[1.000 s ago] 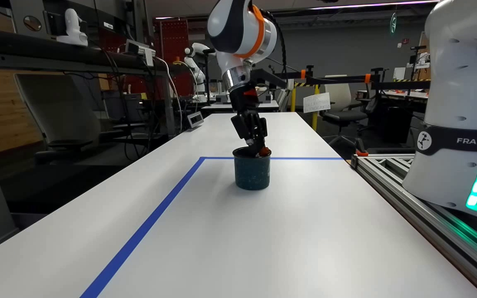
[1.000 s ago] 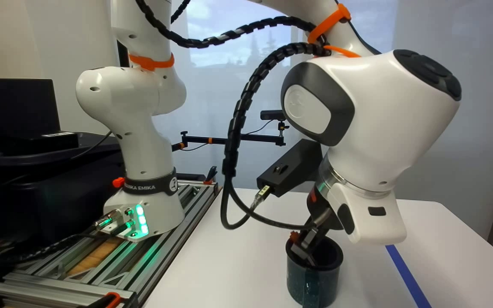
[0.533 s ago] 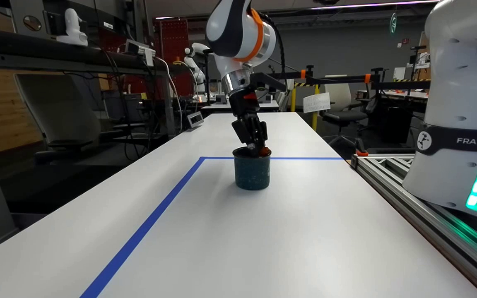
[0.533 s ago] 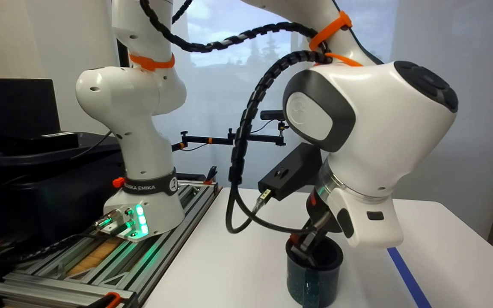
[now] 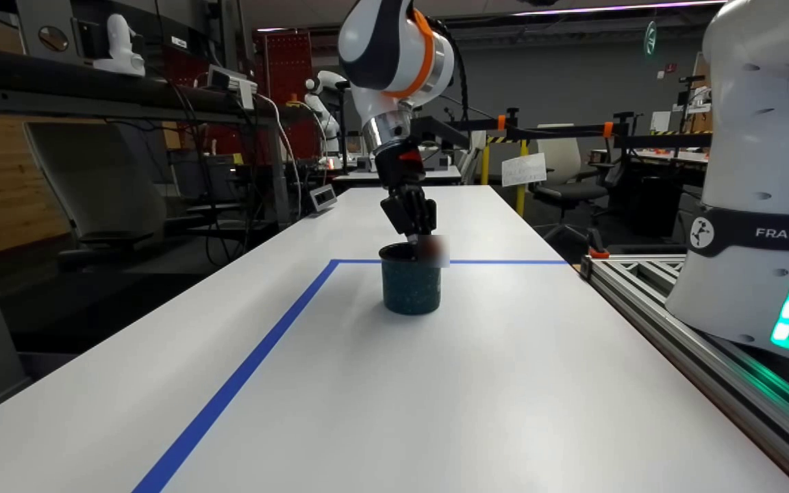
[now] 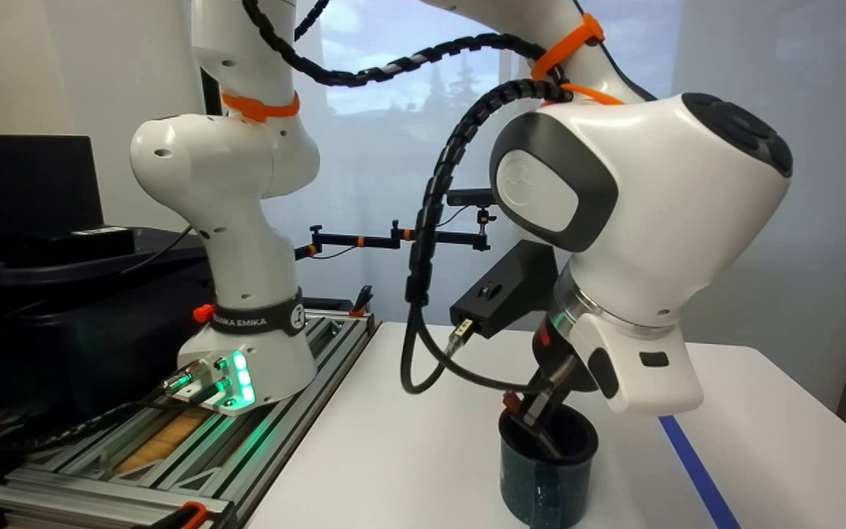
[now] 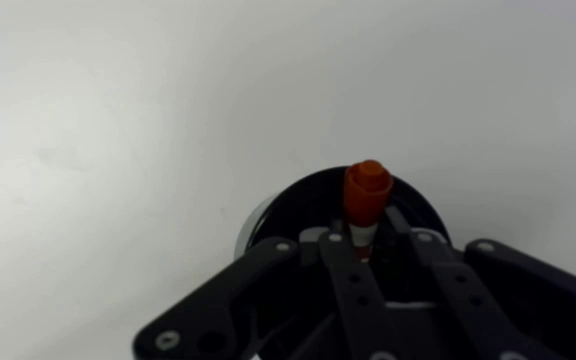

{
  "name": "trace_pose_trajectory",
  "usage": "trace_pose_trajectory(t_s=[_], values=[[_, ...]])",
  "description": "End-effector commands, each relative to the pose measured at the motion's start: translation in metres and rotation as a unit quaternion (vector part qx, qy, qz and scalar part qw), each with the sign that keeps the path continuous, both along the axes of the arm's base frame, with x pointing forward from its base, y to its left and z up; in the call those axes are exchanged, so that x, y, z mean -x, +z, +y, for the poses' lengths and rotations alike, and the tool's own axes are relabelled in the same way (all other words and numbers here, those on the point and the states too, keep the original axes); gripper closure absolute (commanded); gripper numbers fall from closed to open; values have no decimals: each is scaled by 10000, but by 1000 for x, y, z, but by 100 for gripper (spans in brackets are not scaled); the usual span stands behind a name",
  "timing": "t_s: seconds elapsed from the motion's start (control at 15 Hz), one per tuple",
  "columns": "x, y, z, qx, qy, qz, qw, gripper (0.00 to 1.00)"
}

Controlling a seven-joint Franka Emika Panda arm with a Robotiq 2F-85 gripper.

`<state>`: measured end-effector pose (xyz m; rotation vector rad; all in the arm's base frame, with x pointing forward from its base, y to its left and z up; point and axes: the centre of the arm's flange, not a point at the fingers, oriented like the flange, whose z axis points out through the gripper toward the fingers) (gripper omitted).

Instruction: Remove the marker from the blue cup and put it on the table

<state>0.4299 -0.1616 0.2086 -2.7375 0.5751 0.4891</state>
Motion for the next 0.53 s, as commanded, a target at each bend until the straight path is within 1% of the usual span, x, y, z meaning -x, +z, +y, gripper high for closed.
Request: trace_pose_trajectory(t_s=[0.0,0.27,0.47], values=[[1,41,16,-30,149,-191,9997,95],[3,85,37,-46,391,-459,9982,95],[6,103,62,-88,757,-695,9947,95]])
